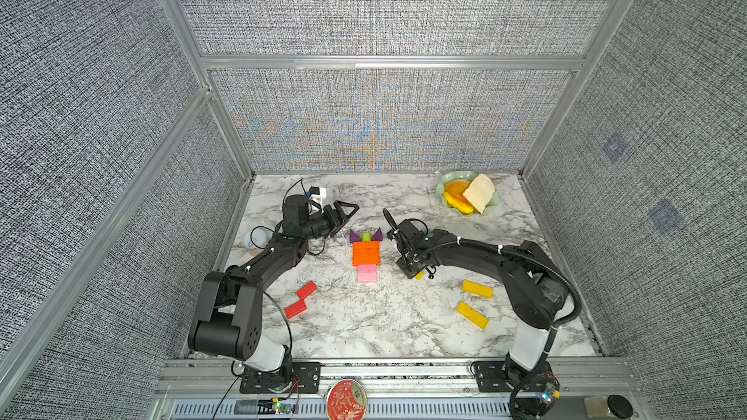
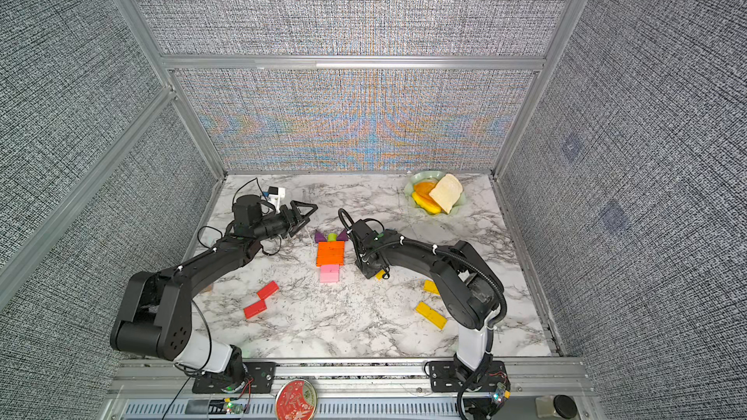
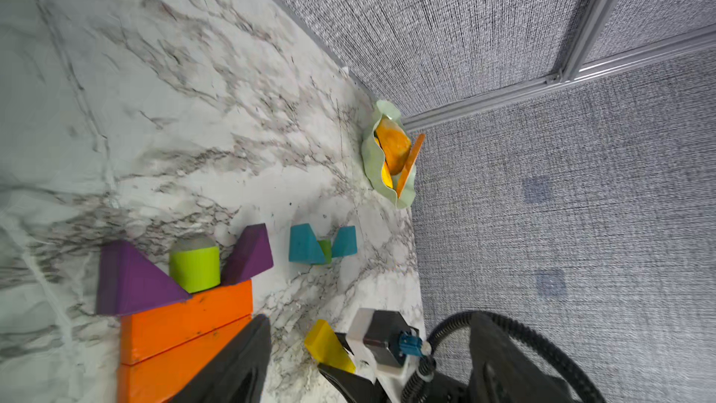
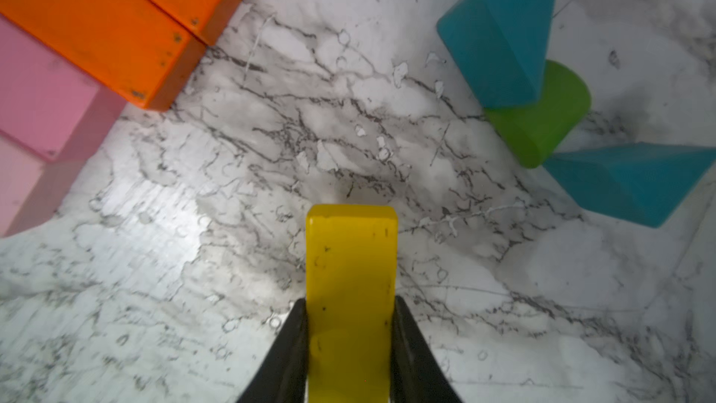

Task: Assemble a carrot with building blocks
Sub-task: Place the building block at the center of the board.

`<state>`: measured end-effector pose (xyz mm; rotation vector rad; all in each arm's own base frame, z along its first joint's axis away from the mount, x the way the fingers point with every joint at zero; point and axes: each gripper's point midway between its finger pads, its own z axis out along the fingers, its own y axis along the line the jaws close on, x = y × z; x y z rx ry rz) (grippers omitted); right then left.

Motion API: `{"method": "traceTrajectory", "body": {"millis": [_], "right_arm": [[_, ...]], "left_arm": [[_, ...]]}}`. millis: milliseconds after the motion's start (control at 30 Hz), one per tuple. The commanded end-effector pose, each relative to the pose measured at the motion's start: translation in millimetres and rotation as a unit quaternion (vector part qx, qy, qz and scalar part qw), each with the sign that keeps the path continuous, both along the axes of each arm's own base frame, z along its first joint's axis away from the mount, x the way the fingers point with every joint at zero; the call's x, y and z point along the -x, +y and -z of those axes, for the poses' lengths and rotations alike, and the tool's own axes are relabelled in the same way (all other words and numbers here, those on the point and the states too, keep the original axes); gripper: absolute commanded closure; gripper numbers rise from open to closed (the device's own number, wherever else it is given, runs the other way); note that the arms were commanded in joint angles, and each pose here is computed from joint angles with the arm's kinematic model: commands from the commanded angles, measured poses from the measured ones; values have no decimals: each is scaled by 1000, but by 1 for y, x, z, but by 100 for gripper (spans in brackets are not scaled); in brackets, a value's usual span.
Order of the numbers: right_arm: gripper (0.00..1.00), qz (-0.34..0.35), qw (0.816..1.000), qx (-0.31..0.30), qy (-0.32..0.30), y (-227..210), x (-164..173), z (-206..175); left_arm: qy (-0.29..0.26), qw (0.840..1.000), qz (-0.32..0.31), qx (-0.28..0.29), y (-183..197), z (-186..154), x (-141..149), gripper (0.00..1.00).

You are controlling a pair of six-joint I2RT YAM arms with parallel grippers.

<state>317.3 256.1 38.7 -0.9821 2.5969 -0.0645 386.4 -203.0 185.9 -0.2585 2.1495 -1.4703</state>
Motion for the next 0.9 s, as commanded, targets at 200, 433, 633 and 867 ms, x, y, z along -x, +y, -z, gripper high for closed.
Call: {"method": "traceTrajectory", "body": {"millis": [200,433,633,867], "right_arm": [[51,-8,1000,13,0,-5,-10,4],[31,56,998,6,-16,-23,2,-11],[31,109,994,4,-7,-33,10,0],[32,183,982,26,-37,-55,-13,4]], "left_arm": [[5,998,54,37,-26,-5,10,19],[7,997,65,37,-34,-3,15,19],[1,997,73,38,-39,-8,18,19],[11,997,80,12,-50,4,24,19]]}}
